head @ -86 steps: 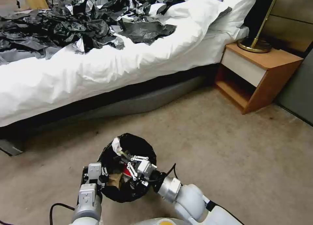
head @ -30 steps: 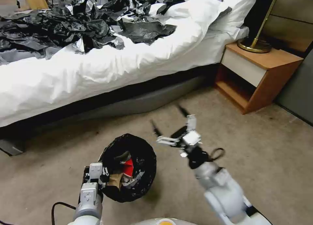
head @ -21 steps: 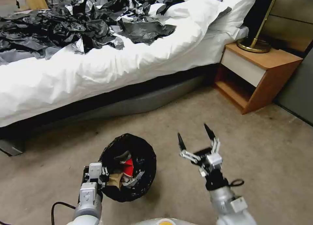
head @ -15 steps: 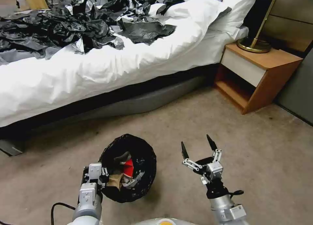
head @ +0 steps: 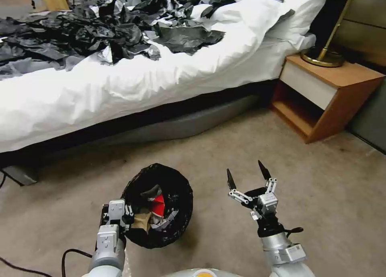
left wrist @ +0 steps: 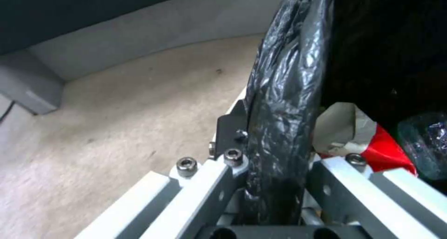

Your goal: Pick up the trash bin, then pick up the garbage from the floor and place it into the trash bin.

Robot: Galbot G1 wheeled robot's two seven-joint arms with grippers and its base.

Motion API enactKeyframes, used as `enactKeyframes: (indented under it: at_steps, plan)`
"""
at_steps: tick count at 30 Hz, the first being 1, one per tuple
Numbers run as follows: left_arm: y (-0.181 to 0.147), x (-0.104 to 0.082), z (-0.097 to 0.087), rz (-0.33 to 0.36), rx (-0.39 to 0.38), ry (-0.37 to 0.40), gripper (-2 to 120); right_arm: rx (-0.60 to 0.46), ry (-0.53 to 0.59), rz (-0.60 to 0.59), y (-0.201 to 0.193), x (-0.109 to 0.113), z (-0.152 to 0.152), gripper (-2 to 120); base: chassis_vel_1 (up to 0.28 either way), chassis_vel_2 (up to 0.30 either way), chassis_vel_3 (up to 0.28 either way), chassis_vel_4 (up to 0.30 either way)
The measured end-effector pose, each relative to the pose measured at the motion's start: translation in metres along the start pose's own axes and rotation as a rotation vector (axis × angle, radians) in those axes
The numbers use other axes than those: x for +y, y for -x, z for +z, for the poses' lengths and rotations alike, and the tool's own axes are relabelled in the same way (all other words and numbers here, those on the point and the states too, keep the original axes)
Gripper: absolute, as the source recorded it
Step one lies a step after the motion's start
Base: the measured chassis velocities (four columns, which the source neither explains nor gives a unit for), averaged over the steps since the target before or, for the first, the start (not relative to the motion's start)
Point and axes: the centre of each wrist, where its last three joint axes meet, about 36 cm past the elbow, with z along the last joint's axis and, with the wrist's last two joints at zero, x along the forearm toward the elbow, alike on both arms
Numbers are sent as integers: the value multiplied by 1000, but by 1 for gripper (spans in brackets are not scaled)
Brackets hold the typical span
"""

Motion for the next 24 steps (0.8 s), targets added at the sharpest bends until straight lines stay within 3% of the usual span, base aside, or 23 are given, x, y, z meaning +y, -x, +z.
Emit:
enactKeyframes:
  at_steps: [24]
  plan:
    - [-4, 1, -4, 4, -4, 0, 1, -8, -10, -7, 10, -7, -2, 100, 120, 109, 121, 124]
